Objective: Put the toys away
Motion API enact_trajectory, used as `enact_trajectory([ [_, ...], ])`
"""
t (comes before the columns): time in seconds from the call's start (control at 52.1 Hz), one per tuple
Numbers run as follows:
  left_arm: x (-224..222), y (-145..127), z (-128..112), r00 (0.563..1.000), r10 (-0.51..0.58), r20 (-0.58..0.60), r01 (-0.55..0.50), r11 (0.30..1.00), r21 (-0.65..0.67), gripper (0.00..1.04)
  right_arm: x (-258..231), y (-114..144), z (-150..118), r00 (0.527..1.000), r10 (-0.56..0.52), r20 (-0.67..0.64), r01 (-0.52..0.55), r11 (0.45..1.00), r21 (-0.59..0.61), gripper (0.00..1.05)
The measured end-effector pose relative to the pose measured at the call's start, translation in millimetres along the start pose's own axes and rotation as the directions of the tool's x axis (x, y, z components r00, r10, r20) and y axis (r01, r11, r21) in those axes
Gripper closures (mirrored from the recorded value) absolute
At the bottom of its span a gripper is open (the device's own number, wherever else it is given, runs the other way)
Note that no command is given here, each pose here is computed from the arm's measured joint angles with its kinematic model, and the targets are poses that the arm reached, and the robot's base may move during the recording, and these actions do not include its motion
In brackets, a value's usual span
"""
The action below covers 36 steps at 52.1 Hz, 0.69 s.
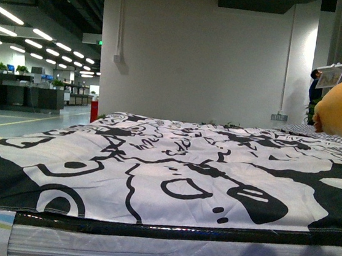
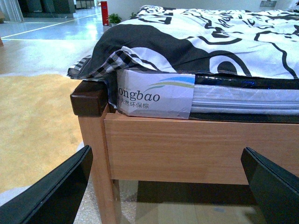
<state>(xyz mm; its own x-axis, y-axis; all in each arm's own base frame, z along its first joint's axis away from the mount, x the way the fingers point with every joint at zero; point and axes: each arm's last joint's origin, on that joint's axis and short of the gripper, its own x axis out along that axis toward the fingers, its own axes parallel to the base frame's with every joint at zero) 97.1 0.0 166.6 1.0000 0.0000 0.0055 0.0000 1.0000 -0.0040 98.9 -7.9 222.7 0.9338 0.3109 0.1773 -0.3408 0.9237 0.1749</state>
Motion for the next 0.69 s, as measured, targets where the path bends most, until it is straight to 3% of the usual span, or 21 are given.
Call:
enact_trajectory([
  [0.211, 0, 0, 0, 1.000, 0.000, 0.000, 0.000, 1.000, 0.000, 0.06, -4, -2, -28, 0.999, -0.020, -0.050, 0.018, 0.999, -0.042, 0.96],
  [0.691, 0, 0, 0, 1.000, 0.000, 0.000, 0.000, 1.000, 0.000, 0.06, -4, 7, -47, 0.996, -0.064, -0.069, 0.060, 0.996, -0.064, 0.96],
])
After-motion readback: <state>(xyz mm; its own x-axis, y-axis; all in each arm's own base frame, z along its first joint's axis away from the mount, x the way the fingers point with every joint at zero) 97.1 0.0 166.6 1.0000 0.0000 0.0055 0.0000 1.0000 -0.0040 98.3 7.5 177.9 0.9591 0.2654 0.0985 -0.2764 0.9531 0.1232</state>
